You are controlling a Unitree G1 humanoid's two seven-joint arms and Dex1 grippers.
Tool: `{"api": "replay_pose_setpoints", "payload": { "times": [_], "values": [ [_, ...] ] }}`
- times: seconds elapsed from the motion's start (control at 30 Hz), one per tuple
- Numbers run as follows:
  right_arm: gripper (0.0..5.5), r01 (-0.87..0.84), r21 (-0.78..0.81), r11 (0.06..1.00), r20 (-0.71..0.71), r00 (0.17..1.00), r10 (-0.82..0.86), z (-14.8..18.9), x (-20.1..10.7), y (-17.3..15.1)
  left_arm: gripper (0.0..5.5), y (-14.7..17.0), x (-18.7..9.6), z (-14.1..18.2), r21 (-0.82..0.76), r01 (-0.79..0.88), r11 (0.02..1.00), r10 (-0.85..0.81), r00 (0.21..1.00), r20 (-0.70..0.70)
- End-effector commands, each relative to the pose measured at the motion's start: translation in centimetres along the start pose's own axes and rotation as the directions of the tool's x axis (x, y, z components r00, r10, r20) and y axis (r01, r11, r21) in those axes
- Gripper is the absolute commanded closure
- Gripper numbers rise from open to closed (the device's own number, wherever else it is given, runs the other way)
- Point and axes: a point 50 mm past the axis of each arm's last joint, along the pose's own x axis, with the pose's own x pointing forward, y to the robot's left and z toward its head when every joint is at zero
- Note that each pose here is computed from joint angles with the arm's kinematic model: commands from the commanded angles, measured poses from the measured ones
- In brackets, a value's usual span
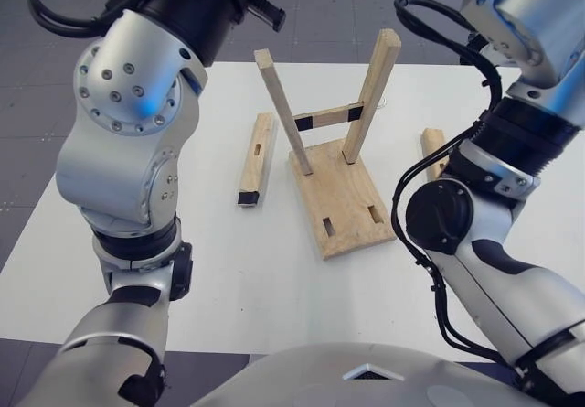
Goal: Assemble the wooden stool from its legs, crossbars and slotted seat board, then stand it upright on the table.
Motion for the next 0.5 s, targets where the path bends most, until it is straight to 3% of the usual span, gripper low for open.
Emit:
{"api": "replay_pose_setpoints", "payload": {
  "times": [0.03,0.37,0.5],
  "values": [
    [2.16,-0.062,0.021,0.998,-0.012,0.998,0.062,1.4,0.5,0.8,4.17,-0.3,0.2,0.0,-0.009,0.026,1.0,-0.026,1.0,-0.009],
    [2.16,-0.051,0.027,0.998,-0.04,0.998,0.052,2.2,2.5,-0.4,4.17,-0.7,0.4,-0.3,-0.025,0.058,0.998,-0.059,0.998,-0.014],
    [2.87,-0.079,0.07,0.994,-0.06,0.995,0.083,2.0,2.6,-0.5,4.17,-0.8,0.3,-0.3,-0.032,0.069,0.997,-0.07,0.997,-0.018]
  ]
}}
